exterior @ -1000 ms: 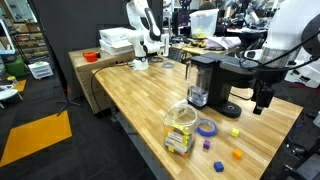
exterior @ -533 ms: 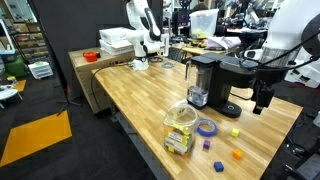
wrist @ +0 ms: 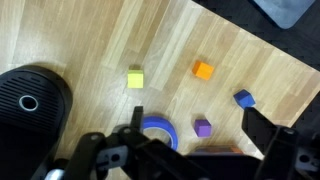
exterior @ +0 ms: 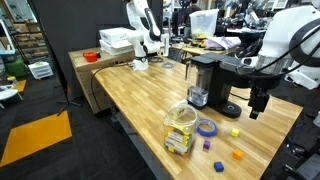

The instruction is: Pick up the yellow cube and put it in the bottle

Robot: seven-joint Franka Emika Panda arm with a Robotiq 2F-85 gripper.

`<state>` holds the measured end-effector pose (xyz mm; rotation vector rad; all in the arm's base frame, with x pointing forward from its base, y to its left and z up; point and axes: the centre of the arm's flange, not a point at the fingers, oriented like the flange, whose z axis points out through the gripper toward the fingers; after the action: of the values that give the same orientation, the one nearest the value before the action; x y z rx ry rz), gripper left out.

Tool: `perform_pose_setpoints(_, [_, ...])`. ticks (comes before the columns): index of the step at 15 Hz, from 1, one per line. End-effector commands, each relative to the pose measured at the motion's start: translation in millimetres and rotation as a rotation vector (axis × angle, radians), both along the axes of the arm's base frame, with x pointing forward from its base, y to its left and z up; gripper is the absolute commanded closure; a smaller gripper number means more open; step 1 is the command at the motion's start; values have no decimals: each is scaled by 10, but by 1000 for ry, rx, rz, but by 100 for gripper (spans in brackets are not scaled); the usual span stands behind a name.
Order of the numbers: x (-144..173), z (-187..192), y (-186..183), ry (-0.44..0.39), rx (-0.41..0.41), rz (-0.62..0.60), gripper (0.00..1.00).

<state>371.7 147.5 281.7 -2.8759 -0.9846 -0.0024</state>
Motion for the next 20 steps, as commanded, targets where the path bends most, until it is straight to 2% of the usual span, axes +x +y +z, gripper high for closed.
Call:
perform_pose_setpoints(1, [170, -278, -99, -6, 39, 32, 0])
perform_pose_setpoints(7, [323, -834, -377, 27, 36, 114, 0])
perform_pose_setpoints(8, [200, -708, -350, 34, 20, 93, 0])
perform_pose_setpoints(10, [248, -807, -377, 43, 19, 104, 0])
perform_pose_setpoints(20, [290, -824, -333, 21, 19, 116, 0])
